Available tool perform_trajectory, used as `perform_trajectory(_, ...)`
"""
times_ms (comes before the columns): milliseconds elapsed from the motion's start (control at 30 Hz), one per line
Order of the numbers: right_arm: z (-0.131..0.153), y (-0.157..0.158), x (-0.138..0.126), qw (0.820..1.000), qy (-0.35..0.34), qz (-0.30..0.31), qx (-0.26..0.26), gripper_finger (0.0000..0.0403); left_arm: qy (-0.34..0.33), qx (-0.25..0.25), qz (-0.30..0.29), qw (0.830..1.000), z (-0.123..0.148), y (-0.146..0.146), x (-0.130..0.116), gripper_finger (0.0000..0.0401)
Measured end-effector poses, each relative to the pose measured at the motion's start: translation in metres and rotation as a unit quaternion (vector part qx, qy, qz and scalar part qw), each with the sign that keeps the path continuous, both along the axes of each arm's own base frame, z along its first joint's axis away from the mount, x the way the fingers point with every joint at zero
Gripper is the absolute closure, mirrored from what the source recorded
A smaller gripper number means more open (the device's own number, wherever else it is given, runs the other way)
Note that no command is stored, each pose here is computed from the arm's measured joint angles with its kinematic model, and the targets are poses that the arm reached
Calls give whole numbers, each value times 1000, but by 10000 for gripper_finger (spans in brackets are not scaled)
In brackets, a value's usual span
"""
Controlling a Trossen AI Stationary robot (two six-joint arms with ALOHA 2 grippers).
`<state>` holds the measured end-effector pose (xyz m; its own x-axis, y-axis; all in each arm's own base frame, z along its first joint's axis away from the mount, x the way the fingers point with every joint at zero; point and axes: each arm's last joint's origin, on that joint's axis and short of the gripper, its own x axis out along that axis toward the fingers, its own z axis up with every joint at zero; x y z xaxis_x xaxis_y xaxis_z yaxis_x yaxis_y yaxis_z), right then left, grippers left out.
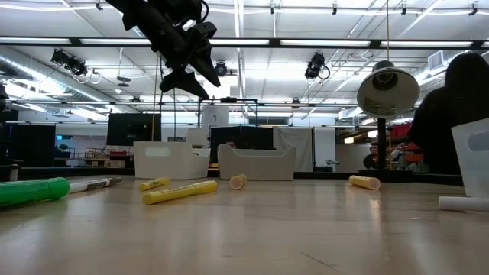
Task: Pick & Place Markers
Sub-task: Put the black marker pen into the gray bin
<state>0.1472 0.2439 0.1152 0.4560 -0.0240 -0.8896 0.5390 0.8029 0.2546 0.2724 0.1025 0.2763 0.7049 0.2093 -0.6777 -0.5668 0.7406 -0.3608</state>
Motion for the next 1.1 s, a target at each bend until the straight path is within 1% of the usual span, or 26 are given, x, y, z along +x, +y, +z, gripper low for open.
perform_trajectory(133,14,0,2,1000,17,1,18,389,0,0,0,1000,0,0,0,179)
perform_trajectory(200,24,2,3,999,18,2,41,389,0,-1,0,1000,0,0,0,179)
perform_trajectory(267,30,1,4,998,20,5,53,390,-1,-3,-3,1000,0,0,0,179)
perform_trajectory(433,53,2,10,997,-2,22,77,390,-2,-7,-7,1000,0,-1,0,179)
perform_trajectory(633,89,-12,16,997,-18,41,68,390,-2,-8,-10,1000,0,-1,0,179)
perform_trajectory(700,104,-20,21,996,-16,58,66,390,-3,-16,-18,1000,0,-1,0,179)
perform_trajectory(800,130,-36,34,994,-23,84,66,390,-4,-28,-30,999,2,-4,-4,179)
perform_trajectory(900,156,-60,51,994,-45,83,52,390,-10,-26,-34,999,10,-7,-10,179)
perform_trajectory(967,175,-81,65,995,-59,65,41,391,-8,-17,-39,999,16,-10,-18,179)
perform_trajectory(1033,190,-107,78,997,-55,48,19,391,-18,1,-41,999,27,-14,-28,179)
perform_trajectory(1100,206,-137,94,997,-57,48,2,391,-18,18,-42,999,35,-19,-39,179)
